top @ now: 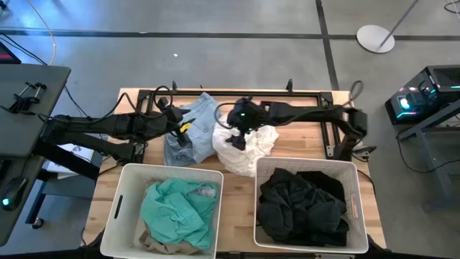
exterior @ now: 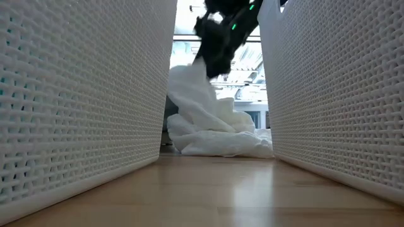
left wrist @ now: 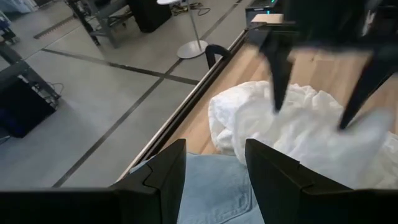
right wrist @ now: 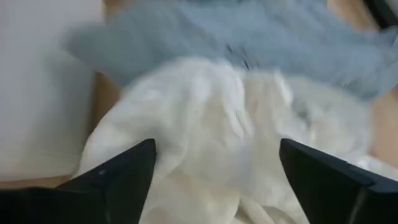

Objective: Sort clothes
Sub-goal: Put the white dress into the left white laundry bin

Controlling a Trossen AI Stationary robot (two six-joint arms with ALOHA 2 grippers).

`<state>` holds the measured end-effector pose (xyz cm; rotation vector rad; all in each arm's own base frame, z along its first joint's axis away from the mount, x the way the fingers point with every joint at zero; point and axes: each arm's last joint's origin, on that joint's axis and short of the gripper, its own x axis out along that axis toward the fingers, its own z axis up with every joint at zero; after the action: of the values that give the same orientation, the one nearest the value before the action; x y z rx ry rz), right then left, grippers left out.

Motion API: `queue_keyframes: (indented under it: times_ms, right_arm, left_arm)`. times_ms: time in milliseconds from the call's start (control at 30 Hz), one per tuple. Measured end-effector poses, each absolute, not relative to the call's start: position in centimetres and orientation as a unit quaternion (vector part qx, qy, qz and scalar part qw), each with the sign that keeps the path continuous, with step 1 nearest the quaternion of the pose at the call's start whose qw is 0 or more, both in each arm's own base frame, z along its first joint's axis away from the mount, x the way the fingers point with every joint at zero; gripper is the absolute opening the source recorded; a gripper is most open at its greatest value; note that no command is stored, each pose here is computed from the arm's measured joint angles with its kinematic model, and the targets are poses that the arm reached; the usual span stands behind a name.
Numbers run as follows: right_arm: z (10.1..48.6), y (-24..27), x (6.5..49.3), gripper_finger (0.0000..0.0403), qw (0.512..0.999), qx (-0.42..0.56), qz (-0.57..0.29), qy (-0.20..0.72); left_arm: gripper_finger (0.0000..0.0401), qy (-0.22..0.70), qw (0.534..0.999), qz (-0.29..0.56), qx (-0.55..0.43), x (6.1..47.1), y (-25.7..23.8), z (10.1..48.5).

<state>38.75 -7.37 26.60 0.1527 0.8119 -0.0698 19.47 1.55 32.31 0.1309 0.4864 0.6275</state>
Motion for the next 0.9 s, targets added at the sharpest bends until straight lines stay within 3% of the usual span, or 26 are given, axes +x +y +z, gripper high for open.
queue_keyframes:
  times_ms: [167, 333, 467, 567, 667, 733, 900]
  right_arm:
    - [22.4, -7.8, 41.2, 0.0344, 0.887, 0.065, -0.038, 0.456]
    - [18.0, -7.7, 42.7, 0.0314, 0.842, 0.054, -0.059, 0.533]
    - [15.2, -7.6, 43.4, 0.0246, 0.823, 0.063, -0.054, 0.562]
    - [14.2, -7.2, 43.6, 0.0162, 0.816, 0.076, -0.058, 0.569]
    - [14.9, -6.8, 43.6, 0.0061, 0.823, 0.079, -0.061, 0.559]
    - [16.2, -6.5, 43.4, 0.0021, 0.831, 0.072, -0.062, 0.548]
    - [23.1, -5.3, 41.6, 0.0034, 0.865, 0.041, -0.112, 0.487]
  left_arm:
    - [0.0158, 0.238, 0.923, 0.296, 0.06, 19.5, 1.6, 32.3]
    - [0.0158, 0.238, 0.925, 0.292, 0.055, 19.5, 1.6, 32.3]
    - [0.0158, 0.238, 0.925, 0.291, 0.055, 19.5, 1.6, 32.3]
    - [0.0158, 0.238, 0.925, 0.29, 0.055, 19.5, 1.5, 32.3]
    - [0.0158, 0.24, 0.926, 0.286, 0.057, 19.5, 1.3, 32.2]
    - [0.0158, 0.244, 0.926, 0.282, 0.06, 19.3, 1.2, 32.2]
    - [0.0158, 0.24, 0.928, 0.276, 0.067, 18.4, 0.5, 32.6]
